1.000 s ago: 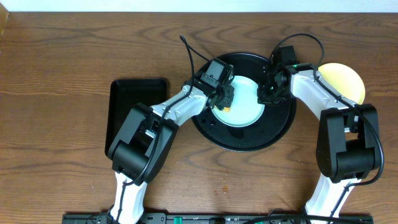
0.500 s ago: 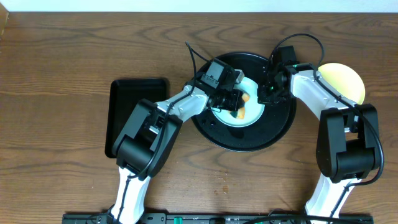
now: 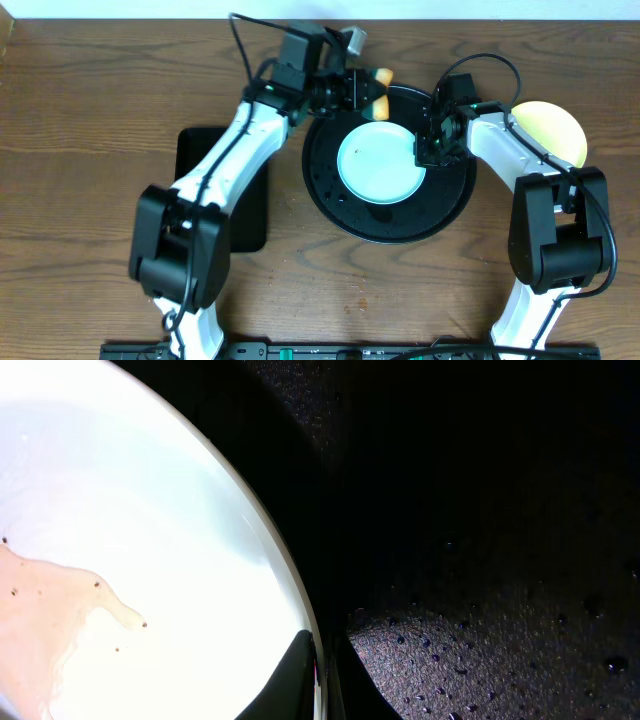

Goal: Clean dirty plates on tray and stack at the side
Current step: 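Rub the sponge across the plate center while the right gripper holds the rim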

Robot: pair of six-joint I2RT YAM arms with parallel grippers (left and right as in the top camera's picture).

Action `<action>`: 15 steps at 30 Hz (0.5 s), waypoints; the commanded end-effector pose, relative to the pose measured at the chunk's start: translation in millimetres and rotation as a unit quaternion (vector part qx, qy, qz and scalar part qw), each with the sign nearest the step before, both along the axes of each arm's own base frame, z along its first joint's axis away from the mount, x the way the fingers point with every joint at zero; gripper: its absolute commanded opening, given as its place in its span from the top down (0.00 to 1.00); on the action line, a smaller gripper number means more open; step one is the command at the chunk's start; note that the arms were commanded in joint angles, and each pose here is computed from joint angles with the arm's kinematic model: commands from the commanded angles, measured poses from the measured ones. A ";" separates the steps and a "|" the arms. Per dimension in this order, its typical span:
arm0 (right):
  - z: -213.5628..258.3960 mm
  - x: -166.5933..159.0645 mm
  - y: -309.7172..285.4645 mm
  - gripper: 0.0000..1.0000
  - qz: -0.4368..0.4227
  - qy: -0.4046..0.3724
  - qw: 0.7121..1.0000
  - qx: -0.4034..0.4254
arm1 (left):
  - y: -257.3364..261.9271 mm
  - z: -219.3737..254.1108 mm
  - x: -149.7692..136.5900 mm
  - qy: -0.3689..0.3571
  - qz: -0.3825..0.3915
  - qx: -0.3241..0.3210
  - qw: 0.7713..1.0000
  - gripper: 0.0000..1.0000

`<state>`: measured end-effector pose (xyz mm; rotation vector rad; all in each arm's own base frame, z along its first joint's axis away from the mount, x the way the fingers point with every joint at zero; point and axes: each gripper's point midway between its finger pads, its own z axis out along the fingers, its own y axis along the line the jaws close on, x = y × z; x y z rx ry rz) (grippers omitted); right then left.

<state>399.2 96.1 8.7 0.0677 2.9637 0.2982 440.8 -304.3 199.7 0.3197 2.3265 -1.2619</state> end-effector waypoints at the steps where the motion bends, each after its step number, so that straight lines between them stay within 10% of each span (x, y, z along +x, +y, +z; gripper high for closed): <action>1: -2.4 -2.0 -0.5 0.95 0.001 0.002 1.000 -0.005 | 7.1 -35.7 -9.6 0.019 0.006 0.074 0.997 0.93; 6: -2.4 -1.9 -0.5 0.95 0.001 0.002 1.000 -0.005 | 25.0 -93.0 -27.2 0.063 0.022 0.195 0.978 0.93; 15: -2.4 -2.0 -0.5 0.96 0.001 0.002 1.000 -0.005 | 4.8 -132.0 -36.9 0.129 -0.015 0.154 0.979 0.92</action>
